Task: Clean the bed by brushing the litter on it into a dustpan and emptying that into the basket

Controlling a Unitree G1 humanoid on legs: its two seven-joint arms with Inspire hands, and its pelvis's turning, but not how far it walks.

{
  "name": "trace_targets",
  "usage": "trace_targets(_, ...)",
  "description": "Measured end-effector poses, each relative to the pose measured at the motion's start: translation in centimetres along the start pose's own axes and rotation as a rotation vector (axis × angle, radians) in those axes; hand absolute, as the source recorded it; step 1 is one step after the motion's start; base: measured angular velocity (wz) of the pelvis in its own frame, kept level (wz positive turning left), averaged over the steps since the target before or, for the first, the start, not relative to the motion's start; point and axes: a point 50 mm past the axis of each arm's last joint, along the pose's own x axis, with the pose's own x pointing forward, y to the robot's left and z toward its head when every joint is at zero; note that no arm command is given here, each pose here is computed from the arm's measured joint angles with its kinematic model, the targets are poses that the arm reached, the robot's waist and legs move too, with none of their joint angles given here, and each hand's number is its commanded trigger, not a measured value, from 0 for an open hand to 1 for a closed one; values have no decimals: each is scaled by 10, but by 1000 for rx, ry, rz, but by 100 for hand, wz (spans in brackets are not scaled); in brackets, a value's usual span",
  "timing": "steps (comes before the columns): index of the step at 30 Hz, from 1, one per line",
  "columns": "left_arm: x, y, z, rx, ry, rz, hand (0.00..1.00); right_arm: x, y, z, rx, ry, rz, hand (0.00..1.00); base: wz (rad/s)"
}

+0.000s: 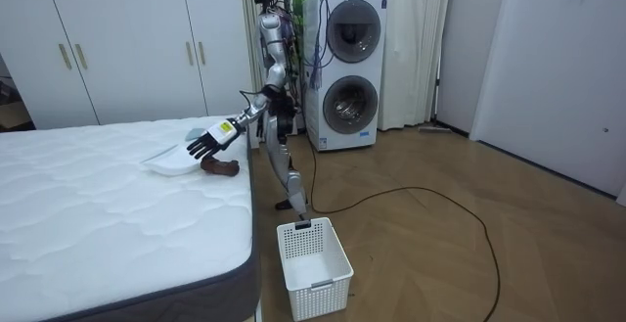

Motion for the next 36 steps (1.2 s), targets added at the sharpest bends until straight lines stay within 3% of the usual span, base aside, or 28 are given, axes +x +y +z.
trace_targets(13, 20, -9, 28, 1, -65, -55, 0, 4, -4, 20, -16, -50, -1, 0, -2)
trace_targets(36, 38, -8, 32, -4, -7, -43, 0, 8, -7, 53, -140, -136, -50, 0, 1)
